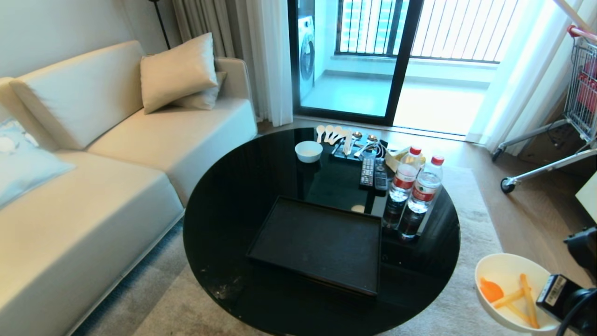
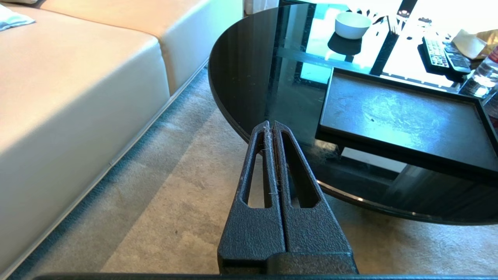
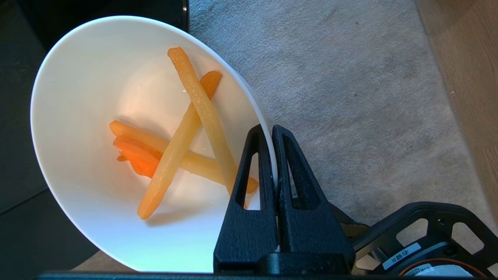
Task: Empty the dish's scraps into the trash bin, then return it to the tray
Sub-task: Move the bowl over the trash can
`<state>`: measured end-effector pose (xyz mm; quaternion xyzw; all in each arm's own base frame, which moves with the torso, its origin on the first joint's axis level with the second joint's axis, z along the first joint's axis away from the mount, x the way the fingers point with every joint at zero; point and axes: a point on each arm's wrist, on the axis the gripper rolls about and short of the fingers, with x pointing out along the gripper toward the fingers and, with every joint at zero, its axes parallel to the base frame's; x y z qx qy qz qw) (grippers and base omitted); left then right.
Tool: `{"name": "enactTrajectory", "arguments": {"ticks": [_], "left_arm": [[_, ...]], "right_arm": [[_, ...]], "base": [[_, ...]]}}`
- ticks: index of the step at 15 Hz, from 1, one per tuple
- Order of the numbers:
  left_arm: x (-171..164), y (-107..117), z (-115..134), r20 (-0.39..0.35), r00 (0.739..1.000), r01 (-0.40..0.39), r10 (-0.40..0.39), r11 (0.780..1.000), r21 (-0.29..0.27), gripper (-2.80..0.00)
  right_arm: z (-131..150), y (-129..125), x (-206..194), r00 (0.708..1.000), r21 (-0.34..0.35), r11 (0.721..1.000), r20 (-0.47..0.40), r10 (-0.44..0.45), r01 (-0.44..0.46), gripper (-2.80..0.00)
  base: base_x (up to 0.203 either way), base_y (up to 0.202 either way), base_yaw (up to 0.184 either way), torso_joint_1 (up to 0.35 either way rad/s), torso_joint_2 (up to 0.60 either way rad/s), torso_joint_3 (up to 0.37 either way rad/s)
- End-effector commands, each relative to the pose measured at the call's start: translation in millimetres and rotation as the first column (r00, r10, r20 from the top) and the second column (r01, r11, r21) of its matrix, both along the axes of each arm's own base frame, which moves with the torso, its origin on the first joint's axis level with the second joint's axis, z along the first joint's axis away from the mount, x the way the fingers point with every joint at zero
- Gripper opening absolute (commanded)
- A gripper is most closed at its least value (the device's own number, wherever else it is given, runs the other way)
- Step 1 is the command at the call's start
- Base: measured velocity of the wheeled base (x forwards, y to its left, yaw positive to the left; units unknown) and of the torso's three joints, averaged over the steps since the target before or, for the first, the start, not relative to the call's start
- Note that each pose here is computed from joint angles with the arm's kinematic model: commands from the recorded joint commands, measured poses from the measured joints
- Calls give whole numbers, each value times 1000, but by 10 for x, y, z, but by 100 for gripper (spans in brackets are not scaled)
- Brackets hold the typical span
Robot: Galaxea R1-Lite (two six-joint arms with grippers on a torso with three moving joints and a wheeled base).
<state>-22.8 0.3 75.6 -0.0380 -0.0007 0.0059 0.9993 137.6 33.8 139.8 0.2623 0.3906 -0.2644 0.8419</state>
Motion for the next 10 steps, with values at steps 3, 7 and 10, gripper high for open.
{"name": "enactTrajectory", "arguments": {"ticks": [3, 7, 10], "left_arm": [[0, 0, 0, 1, 1000, 0, 0, 1000, -1, -280], [0, 0, 0, 1, 1000, 0, 0, 1000, -2, -280], [0, 0, 0, 1, 1000, 0, 0, 1000, -2, -280]], "right_arm": [[-133, -10, -35, 1000, 0, 1000, -9, -2, 2, -280], [-126, -15, -54, 1000, 2, 1000, 0, 0, 0, -280], [-131, -18, -59, 1000, 2, 1000, -2, -1, 1, -280]], "base": [[0, 0, 0, 0, 0, 0], [-115, 0, 2, 3, 0, 2], [-186, 0, 1, 1, 6, 0]]}}
